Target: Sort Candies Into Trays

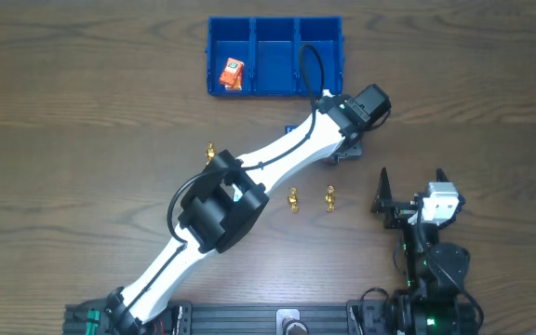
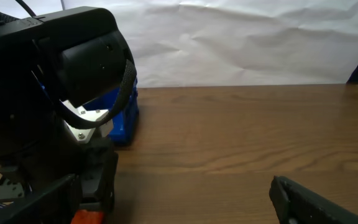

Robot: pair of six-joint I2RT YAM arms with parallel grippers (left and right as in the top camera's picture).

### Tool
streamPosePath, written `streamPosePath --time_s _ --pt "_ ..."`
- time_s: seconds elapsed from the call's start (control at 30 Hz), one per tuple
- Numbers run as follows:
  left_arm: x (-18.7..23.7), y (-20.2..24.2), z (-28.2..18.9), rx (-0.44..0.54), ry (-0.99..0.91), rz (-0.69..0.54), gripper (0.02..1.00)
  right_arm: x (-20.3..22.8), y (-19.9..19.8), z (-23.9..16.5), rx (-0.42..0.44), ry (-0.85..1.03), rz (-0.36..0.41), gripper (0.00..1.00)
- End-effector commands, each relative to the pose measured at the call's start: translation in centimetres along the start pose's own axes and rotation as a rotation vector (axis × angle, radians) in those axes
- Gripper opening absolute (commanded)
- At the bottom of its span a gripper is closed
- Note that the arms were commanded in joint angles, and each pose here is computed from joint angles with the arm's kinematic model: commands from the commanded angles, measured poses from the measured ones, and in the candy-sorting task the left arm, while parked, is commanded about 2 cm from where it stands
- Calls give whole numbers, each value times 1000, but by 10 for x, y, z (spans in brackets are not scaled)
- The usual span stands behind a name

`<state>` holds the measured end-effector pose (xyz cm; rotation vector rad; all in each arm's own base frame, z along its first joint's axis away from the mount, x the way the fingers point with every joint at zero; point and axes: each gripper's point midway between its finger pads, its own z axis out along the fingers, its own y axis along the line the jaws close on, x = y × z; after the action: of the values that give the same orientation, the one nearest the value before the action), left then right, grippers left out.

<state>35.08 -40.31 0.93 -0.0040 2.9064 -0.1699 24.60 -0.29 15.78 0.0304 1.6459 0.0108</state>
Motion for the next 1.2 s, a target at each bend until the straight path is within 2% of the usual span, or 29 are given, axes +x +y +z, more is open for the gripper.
streamPosePath --time_s 0.03,0.17,0.43,0.53,0.6,0.7,0.8,0.83,0.9,1.0,1.2 --pt "7 10 14 -39 33 -10 557 2 -1 0 5 3 -12 998" --pt "8 13 20 -48 46 -12 546 2 -1 0 5 3 -12 998" --pt "6 10 27 -29 43 -16 343 2 -1 0 5 3 -12 998" --pt "-6 6 10 -7 5 -14 343 2 -1 0 5 3 -12 998" --pt "-31 6 -28 6 -97 5 354 2 -1 0 5 3 -12 998" --pt "-91 32 -130 41 -303 16 362 2 -1 0 5 3 -12 998" --pt "-144 97 -200 35 -424 -15 358 2 -1 0 5 3 -12 998" --pt "-157 121 -208 15 -441 -24 358 2 -1 0 5 3 -12 998" --pt "-175 160 -205 -17 -428 -36 356 2 -1 0 5 3 -12 998" --pt "-188 201 -169 -53 -343 -33 351 2 -1 0 5 3 -12 998" --pt "-190 222 -110 -53 -234 -23 354 2 -1 0 5 3 -12 998"
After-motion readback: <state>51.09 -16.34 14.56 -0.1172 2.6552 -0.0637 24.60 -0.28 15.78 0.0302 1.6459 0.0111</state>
